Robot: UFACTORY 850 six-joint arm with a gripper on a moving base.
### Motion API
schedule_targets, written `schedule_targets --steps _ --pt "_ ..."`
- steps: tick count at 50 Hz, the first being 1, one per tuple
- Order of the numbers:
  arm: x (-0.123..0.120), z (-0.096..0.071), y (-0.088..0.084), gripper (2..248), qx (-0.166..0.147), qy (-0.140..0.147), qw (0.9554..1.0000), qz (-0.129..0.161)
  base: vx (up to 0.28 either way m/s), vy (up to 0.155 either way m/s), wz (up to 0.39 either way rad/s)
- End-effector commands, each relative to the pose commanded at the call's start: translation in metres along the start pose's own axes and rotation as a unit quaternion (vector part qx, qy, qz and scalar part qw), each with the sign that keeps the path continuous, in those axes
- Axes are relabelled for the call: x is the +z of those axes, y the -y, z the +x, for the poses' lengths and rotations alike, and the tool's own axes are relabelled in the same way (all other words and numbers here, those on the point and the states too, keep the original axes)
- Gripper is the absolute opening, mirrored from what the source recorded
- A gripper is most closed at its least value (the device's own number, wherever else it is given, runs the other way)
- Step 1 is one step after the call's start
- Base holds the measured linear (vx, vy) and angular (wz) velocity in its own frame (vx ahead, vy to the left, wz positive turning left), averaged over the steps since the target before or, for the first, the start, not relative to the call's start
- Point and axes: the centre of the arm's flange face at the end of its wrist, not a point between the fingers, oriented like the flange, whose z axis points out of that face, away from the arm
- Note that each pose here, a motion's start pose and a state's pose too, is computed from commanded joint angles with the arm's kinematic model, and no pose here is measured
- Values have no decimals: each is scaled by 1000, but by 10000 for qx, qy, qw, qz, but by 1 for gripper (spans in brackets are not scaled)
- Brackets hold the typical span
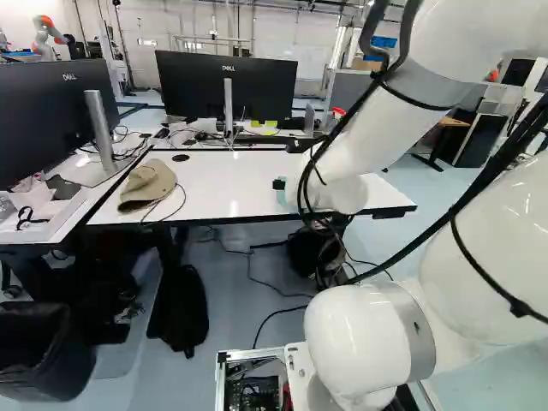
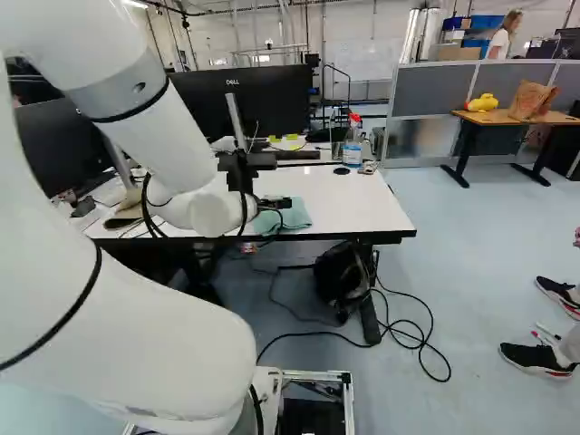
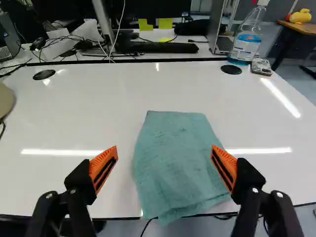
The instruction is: Clean the table with the green towel
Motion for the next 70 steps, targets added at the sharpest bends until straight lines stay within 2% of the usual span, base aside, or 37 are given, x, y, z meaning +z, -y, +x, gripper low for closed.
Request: schedule_targets --steps 17,35,70 --pt "-14 -20 -1 247 4 -321 9995 -9 0 0 0" --pt "-24 -33 -1 247 7 -547 9985 -16 0 0 0" --pt "-31 -42 -1 247 8 -692 9976 -20 0 0 0"
